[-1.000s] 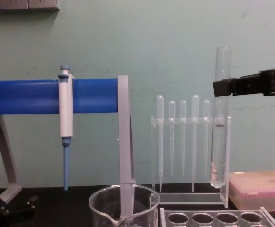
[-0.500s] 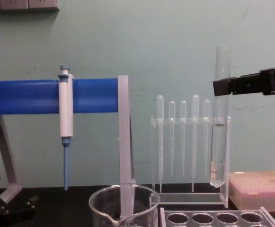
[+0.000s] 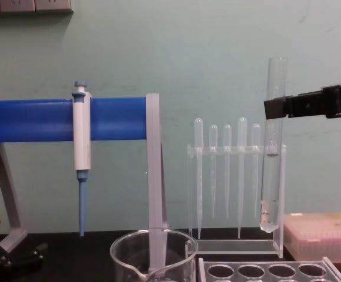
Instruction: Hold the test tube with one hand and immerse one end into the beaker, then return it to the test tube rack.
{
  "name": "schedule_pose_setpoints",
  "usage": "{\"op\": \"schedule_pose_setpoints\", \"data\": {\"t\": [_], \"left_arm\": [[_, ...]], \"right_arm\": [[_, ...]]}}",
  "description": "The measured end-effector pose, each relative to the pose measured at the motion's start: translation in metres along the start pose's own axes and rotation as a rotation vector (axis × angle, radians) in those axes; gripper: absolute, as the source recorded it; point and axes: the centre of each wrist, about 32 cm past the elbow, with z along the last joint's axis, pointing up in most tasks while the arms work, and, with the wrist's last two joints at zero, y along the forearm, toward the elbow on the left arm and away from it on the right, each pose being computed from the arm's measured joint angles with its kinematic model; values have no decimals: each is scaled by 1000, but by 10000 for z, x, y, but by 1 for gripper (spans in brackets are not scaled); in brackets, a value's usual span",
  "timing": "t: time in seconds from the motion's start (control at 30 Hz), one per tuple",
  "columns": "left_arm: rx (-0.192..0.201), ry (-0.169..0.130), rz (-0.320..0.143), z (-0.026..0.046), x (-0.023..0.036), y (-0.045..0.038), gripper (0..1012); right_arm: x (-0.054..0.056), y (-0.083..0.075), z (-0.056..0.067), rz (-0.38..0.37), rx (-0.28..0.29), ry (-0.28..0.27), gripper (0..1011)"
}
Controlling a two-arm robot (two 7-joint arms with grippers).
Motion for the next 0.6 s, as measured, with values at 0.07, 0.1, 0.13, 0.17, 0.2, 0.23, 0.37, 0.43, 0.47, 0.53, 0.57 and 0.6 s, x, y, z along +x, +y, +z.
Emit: {"op": "schedule_pose_setpoints", "data": {"t": [0.07,0.1,0.13,0.17,0.2,0.23,0.37,0.43,0.47,0.53,0.57,0.6], "left_arm": [[0,0,0,0,0,0,1000],[0,0,0,0,0,0,1000],[0,0,0,0,0,0,1000],[0,0,0,0,0,0,1000],[0,0,0,0,0,0,1000],[0,0,0,0,0,0,1000],[0,0,0,0,0,0,1000],[0,0,0,0,0,0,1000],[0,0,0,0,0,0,1000],[0,0,0,0,0,0,1000],[0,0,0,0,0,0,1000],[0,0,0,0,0,0,1000]], "right_arm": [[0,0,0,0,0,0,241],[0,0,0,0,0,0,241],[0,0,0,0,0,0,241],[0,0,0,0,0,0,241],[0,0,0,0,0,0,241],[-1,0,0,0,0,0,241],[0,0,0,0,0,0,241],[0,0,0,0,0,0,241],[0,0,0,0,0,0,241],[-1,1,-1,0,0,0,241],[-1,1,0,0,0,0,241],[-1,1,0,0,0,0,241]]}}
